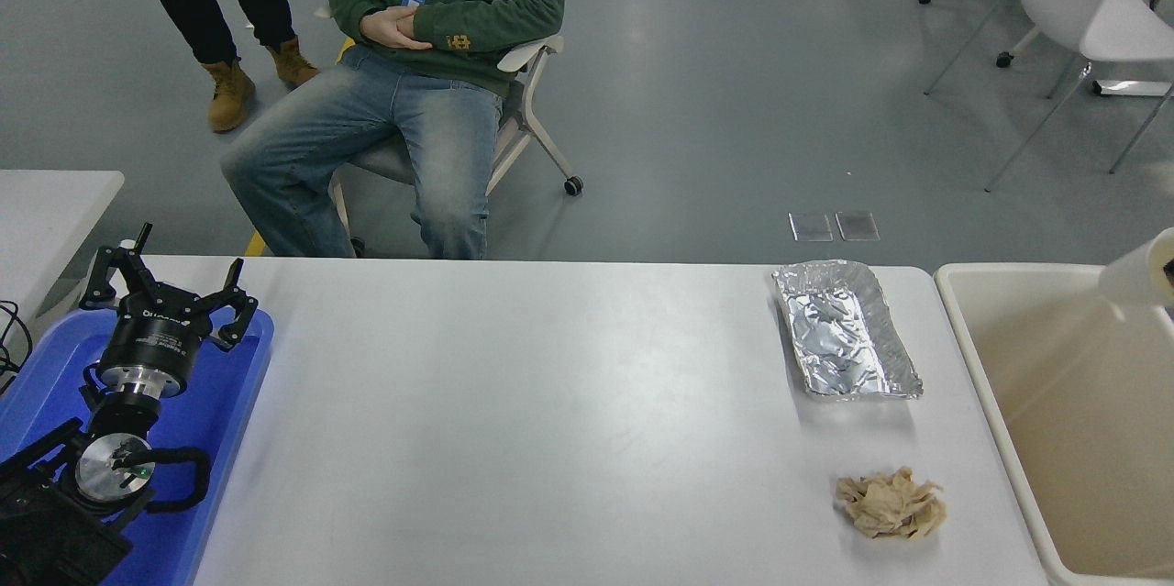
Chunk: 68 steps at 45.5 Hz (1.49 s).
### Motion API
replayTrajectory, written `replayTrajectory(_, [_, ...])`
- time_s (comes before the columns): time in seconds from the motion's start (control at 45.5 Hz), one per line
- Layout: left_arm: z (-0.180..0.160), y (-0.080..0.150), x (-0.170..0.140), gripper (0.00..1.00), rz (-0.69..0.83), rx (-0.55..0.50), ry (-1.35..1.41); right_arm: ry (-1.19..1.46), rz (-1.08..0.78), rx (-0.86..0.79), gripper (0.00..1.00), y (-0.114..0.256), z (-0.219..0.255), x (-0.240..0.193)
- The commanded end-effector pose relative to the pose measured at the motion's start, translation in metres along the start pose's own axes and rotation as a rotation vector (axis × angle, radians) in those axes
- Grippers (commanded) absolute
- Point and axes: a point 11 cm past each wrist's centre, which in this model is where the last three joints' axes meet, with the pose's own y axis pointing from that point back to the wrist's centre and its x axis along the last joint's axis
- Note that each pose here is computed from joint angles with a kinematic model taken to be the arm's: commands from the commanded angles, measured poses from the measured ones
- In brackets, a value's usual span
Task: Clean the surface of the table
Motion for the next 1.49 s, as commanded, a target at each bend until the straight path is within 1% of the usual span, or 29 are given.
replayTrajectory(0.0, [0.0, 0.0, 0.0, 1.0, 0.0, 0.0, 0.0, 0.093, -0.009, 0.009, 0.0, -0.008, -0.004, -0.034])
replayTrajectory(0.264, [0.0, 0.0, 0.0, 1.0, 0.0, 0.0, 0.0, 0.181, 0.0, 0.003, 0.0, -0.012, -0.01, -0.051])
replayTrajectory(0.703, [0.0, 0.0, 0.0, 1.0, 0.0, 0.0, 0.0, 0.181, 0.012, -0.007, 0.01, -0.013, -0.009, -0.056])
replayTrajectory(0.747, [0.0, 0.0, 0.0, 1.0, 0.0, 0.0, 0.0, 0.182, 0.016, -0.009, 0.08, -0.013, -0.009, -0.055])
replayTrajectory(0.791, [0.0, 0.0, 0.0, 1.0, 0.0, 0.0, 0.0, 0.182, 0.018, -0.01, 0.18, -0.013, -0.009, -0.055])
replayTrajectory(0.857, [0.0, 0.0, 0.0, 1.0, 0.0, 0.0, 0.0, 0.179, 0.027, -0.015, 0.37, -0.013, -0.008, -0.053])
replayTrajectory(0.901, [0.0, 0.0, 0.0, 1.0, 0.0, 0.0, 0.0, 0.171, 0.026, -0.01, 0.53, -0.014, -0.011, -0.054])
replayTrajectory(0.923, [0.0, 0.0, 0.0, 1.0, 0.0, 0.0, 0.0, 0.169, 0.023, -0.007, 0.91, -0.014, -0.012, -0.055])
replayTrajectory(0.945, [0.0, 0.0, 0.0, 1.0, 0.0, 0.0, 0.0, 0.165, 0.021, -0.008, 1.0, -0.014, -0.013, -0.056])
replayTrajectory(1.473, [0.0, 0.0, 0.0, 1.0, 0.0, 0.0, 0.0, 0.112, 0.042, -0.005, 1.0, -0.014, -0.015, -0.046])
